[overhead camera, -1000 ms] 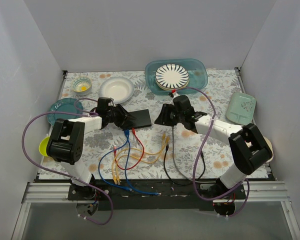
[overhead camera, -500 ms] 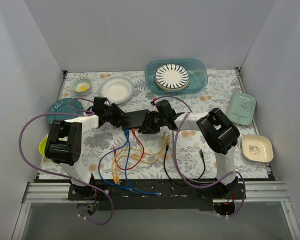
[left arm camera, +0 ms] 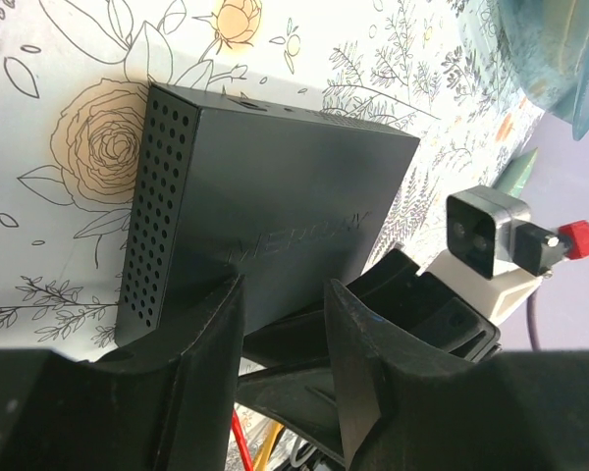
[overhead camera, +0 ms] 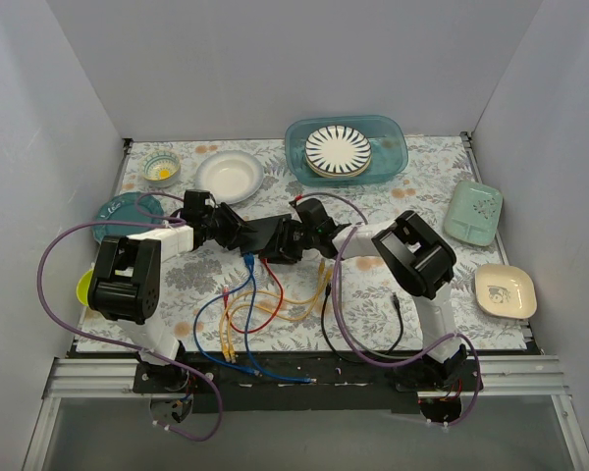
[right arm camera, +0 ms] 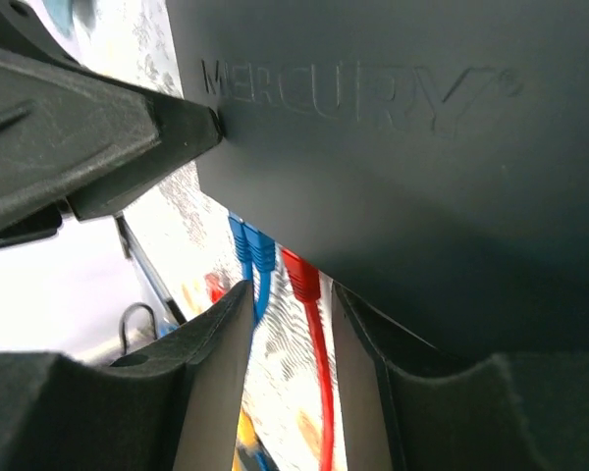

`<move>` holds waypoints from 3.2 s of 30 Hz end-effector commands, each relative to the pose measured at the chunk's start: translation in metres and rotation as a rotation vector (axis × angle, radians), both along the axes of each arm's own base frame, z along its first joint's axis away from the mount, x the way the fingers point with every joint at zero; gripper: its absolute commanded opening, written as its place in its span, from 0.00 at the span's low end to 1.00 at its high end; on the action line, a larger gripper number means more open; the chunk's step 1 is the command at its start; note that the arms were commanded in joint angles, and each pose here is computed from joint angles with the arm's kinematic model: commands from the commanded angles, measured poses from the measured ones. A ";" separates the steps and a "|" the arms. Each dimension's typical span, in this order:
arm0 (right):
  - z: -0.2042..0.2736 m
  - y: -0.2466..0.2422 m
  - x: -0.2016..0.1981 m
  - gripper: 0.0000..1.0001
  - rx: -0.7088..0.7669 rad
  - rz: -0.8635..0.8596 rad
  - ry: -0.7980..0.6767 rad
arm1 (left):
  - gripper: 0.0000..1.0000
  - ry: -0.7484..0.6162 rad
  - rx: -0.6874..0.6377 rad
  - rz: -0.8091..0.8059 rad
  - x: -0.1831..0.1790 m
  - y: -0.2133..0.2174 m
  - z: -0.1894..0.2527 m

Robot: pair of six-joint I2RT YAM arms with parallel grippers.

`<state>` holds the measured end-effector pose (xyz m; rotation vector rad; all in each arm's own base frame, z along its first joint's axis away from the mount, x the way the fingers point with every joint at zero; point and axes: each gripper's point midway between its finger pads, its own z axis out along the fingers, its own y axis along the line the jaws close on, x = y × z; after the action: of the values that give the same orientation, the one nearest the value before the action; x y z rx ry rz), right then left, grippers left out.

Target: Pull the plug from the switch port

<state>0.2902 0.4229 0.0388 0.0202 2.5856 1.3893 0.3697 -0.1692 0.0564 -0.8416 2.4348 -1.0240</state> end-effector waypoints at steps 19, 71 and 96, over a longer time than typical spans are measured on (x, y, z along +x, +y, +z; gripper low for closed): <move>-0.033 -0.002 0.035 0.44 0.012 -0.306 0.093 | 0.37 0.059 0.036 -0.026 -0.034 0.011 -0.016; -0.048 -0.209 -0.028 0.01 -0.736 -0.090 -0.203 | 0.38 0.016 -0.002 0.019 -0.021 0.017 -0.006; 0.031 -0.049 0.172 0.01 -0.469 -0.100 -0.514 | 0.32 0.203 0.140 0.245 -0.081 0.058 -0.025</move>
<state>0.4539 0.3663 0.0661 -0.2263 2.3715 0.5707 0.3141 -0.1257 0.0484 -1.1184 2.4059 -0.8238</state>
